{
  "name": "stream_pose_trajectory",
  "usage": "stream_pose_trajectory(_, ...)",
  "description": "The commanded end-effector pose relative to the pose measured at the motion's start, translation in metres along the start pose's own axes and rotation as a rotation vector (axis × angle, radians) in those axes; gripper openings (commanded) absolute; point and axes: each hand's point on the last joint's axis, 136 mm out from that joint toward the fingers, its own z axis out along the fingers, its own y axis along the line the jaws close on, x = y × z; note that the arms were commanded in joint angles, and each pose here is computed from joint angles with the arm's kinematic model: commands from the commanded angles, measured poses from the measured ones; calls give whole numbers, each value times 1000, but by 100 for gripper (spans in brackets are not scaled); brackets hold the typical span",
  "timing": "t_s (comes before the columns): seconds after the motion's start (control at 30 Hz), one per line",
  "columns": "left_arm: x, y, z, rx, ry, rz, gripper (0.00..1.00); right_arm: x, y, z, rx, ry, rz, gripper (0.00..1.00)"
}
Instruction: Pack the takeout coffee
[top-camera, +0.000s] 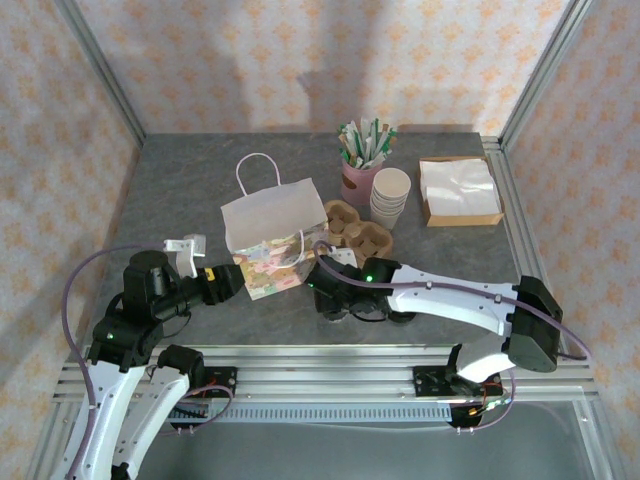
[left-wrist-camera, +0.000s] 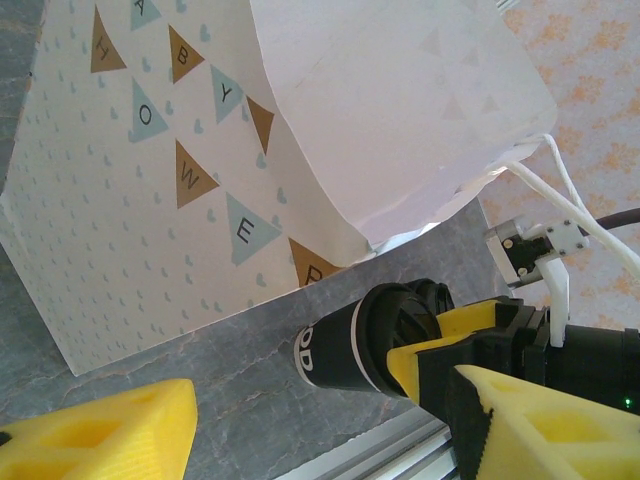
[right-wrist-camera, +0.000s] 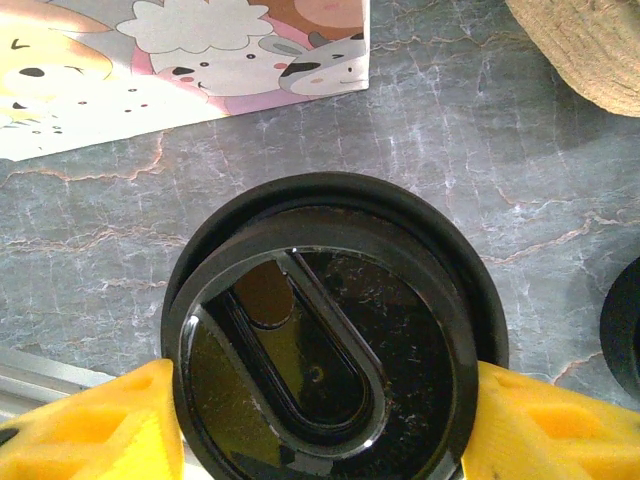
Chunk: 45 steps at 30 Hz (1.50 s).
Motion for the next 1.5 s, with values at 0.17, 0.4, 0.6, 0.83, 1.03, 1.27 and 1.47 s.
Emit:
stream_pose_trajectory(0.17,2,1,-1,-12,11,4,68,48,-58,15,205,210,-15,66)
stream_pose_trajectory(0.4,2,1,0,-13,14,1,68,14,-42,-10,86,91,55,74)
stream_pose_trajectory(0.6,2,3,1,-20,15,-1,68,5,-41,-21,86,68,49,80)
stream_pose_trajectory(0.83,2,4,1,-26,13,-5,68,-2,-35,-29,38,34,67,82)
stream_pose_trajectory(1.03,1,5,2,-34,15,-9,68,-10,-32,-34,19,0,77,82)
stream_pose_trajectory(1.27,1,5,3,-36,19,-10,68,-15,-24,-38,-28,-16,70,80)
stream_pose_trajectory(1.47,1,6,2,-41,19,-10,68,-22,-19,-44,-67,-50,60,80)
